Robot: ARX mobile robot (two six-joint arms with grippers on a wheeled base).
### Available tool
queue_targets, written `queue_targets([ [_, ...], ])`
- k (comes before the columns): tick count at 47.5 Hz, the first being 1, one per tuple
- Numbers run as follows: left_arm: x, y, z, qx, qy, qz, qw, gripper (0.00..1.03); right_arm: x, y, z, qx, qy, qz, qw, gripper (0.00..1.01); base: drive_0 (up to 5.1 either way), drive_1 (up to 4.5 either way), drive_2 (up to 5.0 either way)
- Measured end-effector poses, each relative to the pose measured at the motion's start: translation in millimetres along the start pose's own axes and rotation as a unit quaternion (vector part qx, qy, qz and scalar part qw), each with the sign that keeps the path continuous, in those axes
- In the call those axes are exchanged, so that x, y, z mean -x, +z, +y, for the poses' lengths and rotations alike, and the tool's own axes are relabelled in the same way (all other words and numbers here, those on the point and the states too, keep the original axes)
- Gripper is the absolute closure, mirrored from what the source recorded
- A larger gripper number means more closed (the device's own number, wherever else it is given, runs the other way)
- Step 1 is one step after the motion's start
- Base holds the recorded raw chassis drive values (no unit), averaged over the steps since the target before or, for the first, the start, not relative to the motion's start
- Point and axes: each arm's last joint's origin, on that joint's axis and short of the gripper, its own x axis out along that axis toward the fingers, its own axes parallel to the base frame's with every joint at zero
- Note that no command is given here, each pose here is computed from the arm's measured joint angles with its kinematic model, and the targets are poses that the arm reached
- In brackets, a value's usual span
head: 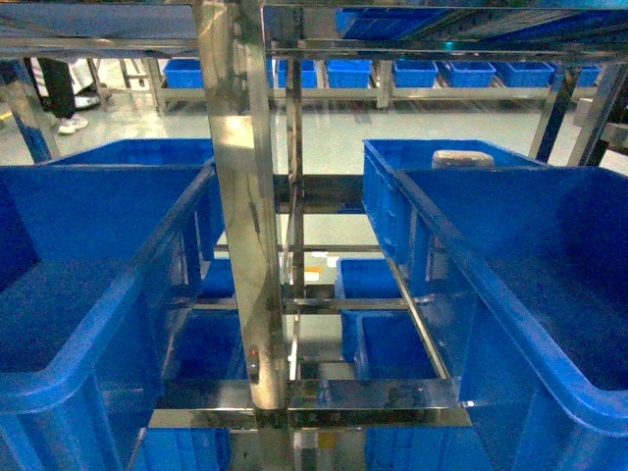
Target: Sort and place red and yellow blocks in left bins
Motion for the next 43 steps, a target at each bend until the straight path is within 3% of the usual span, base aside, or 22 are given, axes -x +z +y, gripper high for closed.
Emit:
queue_targets([
  [9, 0.0, 0.0, 0.0, 0.000, 0.000, 0.000, 1.0000, 0.76, -12.0, 29.0, -3.4, 0.005, -0.014, -0.008, 0.9999, 0.74, 0.0, 0.00, 0.0],
  [20, 0.0, 0.0, 0.0, 0.000, 0.000, 0.000, 1.0000, 0.76, -20.1, 28.7, 9.0, 0.009, -0.013, 0.002, 0.9999, 0.74, 0.0, 0.00, 0.0],
  [26, 0.0, 0.0, 0.0, 0.000, 0.000, 0.000, 1.0000, 0.76, -20.3, 23.1, 15.4, 0.008, -0.010, -0.001, 0.9999, 0.74, 0.0, 0.00, 0.0],
  [33, 0.0, 0.0, 0.0, 0.000, 0.000, 0.000, 1.0000, 0.77, -19.7, 3.6, 26.0, 0.001, -0.003, 0.022, 0.9998, 0.74, 0.0, 0.00, 0.0],
  [43, 0.0, 0.0, 0.0, 0.000, 0.000, 0.000, 1.0000, 0.77, -18.0, -10.1, 28.7, -0.005, -0.006, 0.024, 0.9997, 0.74, 0.0, 0.00, 0.0],
])
